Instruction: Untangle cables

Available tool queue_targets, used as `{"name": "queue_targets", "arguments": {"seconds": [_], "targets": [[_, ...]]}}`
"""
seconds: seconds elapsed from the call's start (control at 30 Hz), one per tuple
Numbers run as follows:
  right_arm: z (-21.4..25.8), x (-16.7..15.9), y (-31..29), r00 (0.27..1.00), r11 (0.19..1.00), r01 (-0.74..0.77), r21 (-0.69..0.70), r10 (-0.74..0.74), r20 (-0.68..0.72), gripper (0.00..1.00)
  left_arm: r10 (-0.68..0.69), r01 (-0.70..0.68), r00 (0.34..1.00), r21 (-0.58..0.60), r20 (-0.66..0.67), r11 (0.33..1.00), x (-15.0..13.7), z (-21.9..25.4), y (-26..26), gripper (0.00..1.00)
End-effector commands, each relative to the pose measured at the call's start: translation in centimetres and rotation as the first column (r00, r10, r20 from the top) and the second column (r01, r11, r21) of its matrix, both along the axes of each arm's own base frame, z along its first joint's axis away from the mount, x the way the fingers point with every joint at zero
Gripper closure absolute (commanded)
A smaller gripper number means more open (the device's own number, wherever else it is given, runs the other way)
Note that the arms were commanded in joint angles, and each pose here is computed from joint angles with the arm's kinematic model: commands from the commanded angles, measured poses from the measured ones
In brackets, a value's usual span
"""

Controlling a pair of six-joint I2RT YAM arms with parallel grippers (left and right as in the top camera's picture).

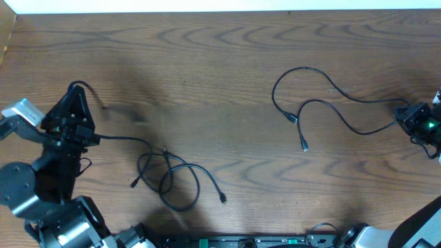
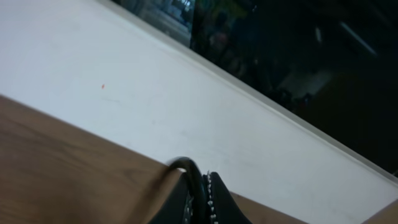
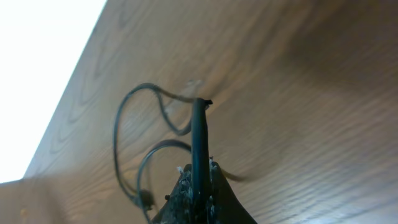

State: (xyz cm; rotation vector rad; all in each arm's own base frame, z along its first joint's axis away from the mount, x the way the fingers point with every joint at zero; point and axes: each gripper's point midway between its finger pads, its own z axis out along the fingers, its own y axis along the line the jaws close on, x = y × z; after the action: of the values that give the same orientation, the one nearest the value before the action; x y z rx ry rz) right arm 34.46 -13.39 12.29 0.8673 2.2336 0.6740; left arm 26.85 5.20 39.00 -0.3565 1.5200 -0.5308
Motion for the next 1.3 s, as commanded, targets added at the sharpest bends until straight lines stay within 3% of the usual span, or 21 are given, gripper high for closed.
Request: {"name": "queue_targets", "arguments": {"seconds": [0.0, 0.2, 0.5, 0.8, 0.97, 1.13, 1.27], "targets": [[1.3, 0.8, 2.3, 0.991, 0.993, -0.110, 0.049, 0.106, 0.078, 0.99, -0.068, 0.068, 0.998, -0.005, -0.001, 0.998, 0.2, 0.3, -0.8, 0.92], [1.9, 2.1, 7.7, 0.952, 0.957, -0.288, 0.042, 0.281, 0.121, 0.99, -0.203, 0.202, 0.979, -0.043, -0.017, 0.978, 0.6, -0.1, -2.8, 0.92], [1.7, 2.5, 17.8, 0.822, 0.829, -0.559, -0.023, 0.557, 0.122, 0.99, -0.340, 0.337, 0.940, -0.079, -0.022, 0.938, 0.7, -0.2, -6.7, 0.93], [1.2, 1.9, 21.9, 0.750, 0.756, -0.650, -0.074, 0.654, 0.094, 0.99, -0.468, 0.462, 0.883, -0.121, -0.024, 0.879, 0.4, -0.1, -10.6, 0.92], [1.1, 1.8, 22.2, 0.746, 0.751, -0.656, -0.072, 0.660, 0.092, 0.99, -0.487, 0.478, 0.872, -0.138, -0.044, 0.868, 1.1, -0.7, -11.7, 0.93], [1.0, 1.6, 22.2, 0.747, 0.751, -0.657, -0.064, 0.660, 0.084, 0.99, -0.536, 0.535, 0.839, -0.031, -0.100, 0.844, 2.4, -3.1, -13.1, 0.92], [1.0, 1.6, 22.2, 0.747, 0.751, -0.657, -0.064, 0.660, 0.083, 0.99, -0.562, 0.568, 0.807, -0.026, -0.182, 0.823, 4.3, -6.4, -13.8, 0.93]]}}
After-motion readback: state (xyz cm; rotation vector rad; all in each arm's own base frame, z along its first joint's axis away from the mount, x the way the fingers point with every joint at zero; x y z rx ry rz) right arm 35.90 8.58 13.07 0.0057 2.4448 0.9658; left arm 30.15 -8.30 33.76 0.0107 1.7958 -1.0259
